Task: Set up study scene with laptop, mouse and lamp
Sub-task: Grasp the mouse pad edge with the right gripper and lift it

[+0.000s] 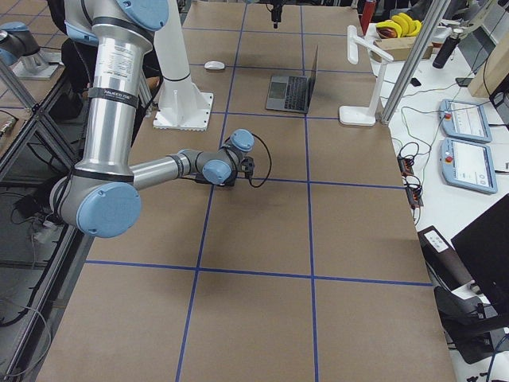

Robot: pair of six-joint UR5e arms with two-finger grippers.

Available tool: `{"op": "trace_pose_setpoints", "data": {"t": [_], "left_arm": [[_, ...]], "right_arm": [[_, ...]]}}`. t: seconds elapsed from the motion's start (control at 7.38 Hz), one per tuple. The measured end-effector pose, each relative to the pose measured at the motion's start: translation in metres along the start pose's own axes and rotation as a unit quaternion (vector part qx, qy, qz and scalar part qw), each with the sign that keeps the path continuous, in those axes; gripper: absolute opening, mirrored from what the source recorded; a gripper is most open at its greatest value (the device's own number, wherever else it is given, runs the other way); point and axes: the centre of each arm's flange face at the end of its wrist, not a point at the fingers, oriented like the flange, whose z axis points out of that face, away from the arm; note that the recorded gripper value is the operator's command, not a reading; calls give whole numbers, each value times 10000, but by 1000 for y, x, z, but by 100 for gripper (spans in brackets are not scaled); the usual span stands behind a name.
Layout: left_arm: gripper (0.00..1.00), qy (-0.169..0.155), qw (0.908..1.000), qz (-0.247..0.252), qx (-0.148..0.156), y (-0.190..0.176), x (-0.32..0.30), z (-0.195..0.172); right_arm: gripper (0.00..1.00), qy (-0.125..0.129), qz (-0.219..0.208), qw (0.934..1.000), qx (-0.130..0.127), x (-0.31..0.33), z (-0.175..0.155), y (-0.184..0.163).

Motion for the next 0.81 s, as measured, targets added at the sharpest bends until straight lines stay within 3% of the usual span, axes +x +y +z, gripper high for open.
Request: {"op": "trace_pose_setpoints", "data": {"t": [0.41,0.81], "left_arm": [[100,16,10000,18,24,0,0,0],[100,34,10000,17,44,-1,3,-2]], "right_arm": [[6,-159,-46,9996,222,-8,-25,-2],[7,-456,-109,9962,737,-27,-79,-12]]}}
